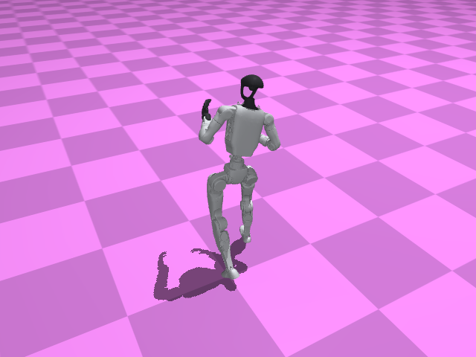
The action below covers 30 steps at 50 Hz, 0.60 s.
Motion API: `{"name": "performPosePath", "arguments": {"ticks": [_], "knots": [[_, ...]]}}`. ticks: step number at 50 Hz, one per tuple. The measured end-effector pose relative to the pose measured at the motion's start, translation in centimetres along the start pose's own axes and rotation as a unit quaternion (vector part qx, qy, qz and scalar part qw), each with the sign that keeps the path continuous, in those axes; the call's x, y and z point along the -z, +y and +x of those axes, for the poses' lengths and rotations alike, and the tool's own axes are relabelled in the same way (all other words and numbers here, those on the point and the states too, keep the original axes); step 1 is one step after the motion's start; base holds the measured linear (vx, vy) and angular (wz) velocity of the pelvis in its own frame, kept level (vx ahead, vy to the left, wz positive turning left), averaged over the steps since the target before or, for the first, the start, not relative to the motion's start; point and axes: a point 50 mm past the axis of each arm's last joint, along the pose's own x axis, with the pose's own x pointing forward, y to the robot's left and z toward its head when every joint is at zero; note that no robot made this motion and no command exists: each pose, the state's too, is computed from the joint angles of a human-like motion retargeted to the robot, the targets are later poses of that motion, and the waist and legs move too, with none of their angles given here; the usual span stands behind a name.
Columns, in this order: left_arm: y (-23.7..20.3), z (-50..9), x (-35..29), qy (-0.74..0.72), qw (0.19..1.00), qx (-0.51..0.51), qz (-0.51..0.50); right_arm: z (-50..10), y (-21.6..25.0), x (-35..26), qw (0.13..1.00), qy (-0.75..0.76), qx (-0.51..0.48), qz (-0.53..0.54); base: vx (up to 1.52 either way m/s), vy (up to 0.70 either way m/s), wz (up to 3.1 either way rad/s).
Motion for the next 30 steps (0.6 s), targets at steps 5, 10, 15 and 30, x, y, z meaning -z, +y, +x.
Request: {"name": "performPosePath", "arguments": {"ticks": [5,10,15,30], "knots": [[1.5,-3.3,1.6,0.071,0.996,-0.009,0.060,3.8,0.1,-1.4,0.996,-0.054,-0.054,-0.046,0.67,0.02,-0.75],[3.8,-9.1,5.1,0.225,0.965,-0.063,0.122,7.2,0.6,-2.0,0.976,-0.060,-0.111,-0.177,0.50,0.09,-1.24],[8.4,-17.0,5.8,0.378,0.882,-0.125,0.253,7.4,2.0,-2.8,0.974,-0.088,-0.122,-0.171,0.42,0.18,-1.14],[10.4,-20.8,8.9,0.473,0.841,-0.223,0.137,5.0,2.4,-0.5,0.996,-0.076,-0.016,-0.032,0.35,0.13,0.39]]}}
